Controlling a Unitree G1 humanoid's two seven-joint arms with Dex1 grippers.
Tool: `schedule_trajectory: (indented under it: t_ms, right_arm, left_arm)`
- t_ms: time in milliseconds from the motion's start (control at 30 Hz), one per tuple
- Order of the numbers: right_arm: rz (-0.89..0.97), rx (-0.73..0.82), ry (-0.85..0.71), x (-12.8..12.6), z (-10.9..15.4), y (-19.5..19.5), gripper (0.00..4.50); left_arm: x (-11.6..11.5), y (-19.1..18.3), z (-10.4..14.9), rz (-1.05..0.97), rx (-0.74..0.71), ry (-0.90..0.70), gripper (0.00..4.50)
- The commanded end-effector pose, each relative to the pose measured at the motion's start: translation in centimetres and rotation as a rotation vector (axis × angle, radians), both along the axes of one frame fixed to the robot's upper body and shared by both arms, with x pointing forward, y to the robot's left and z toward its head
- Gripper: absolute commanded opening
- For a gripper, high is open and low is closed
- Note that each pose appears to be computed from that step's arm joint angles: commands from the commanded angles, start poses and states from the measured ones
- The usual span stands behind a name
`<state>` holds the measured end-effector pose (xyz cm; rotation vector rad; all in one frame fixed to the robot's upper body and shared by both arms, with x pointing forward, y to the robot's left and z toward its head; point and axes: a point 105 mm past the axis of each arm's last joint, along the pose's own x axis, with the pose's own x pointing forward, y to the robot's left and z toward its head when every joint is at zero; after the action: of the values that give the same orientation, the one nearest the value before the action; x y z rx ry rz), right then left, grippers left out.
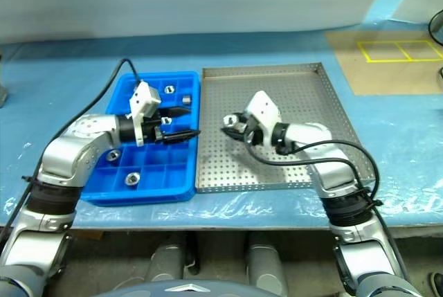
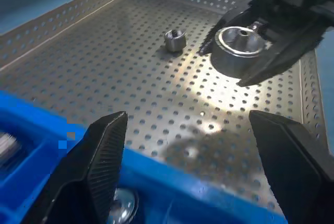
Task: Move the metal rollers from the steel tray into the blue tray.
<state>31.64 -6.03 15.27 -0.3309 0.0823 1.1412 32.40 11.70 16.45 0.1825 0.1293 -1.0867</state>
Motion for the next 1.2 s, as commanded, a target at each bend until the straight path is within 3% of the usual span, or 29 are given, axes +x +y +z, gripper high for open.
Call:
schedule_trajectory:
  t_ms: [33, 267, 400, 567, 733, 933, 1200]
  right_arm:
    - [0.113, 0.024, -0.044, -0.2, 1.5, 2.2, 1.63]
    - [0.315, 0.065, 0.074, -1.2, 0.7, 5.7, 1.63]
    - [0.367, 0.108, 0.242, -2.0, -0.6, 6.4, 1.63]
    - [0.392, 0.074, 0.293, -2.4, -2.1, 6.1, 1.63]
    - [0.393, 0.062, 0.304, -2.4, -2.7, 5.8, 1.63]
    - [0.344, 0.046, 0.308, -2.1, -3.1, 4.9, 3.65]
    - [0.177, 0.048, 0.188, -0.3, -1.9, 2.6, 3.65]
  left_arm:
    - [-0.8, 1.8, 1.5, 0.058, -0.004, -0.075, 3.94]
    - [-3.2, 6.0, 0.4, 0.238, 0.030, -0.065, 3.94]
    - [-4.7, 6.2, -0.1, 0.284, 0.023, -0.050, 3.94]
    - [-6.1, 6.2, -0.5, 0.304, 0.009, -0.030, 3.94]
    - [-6.1, 6.3, -0.8, 0.314, 0.012, -0.022, 3.94]
    - [-5.4, 5.5, -1.0, 0.274, 0.002, -0.021, 3.94]
    - [-3.3, 3.6, -0.8, 0.172, -0.014, -0.032, 3.94]
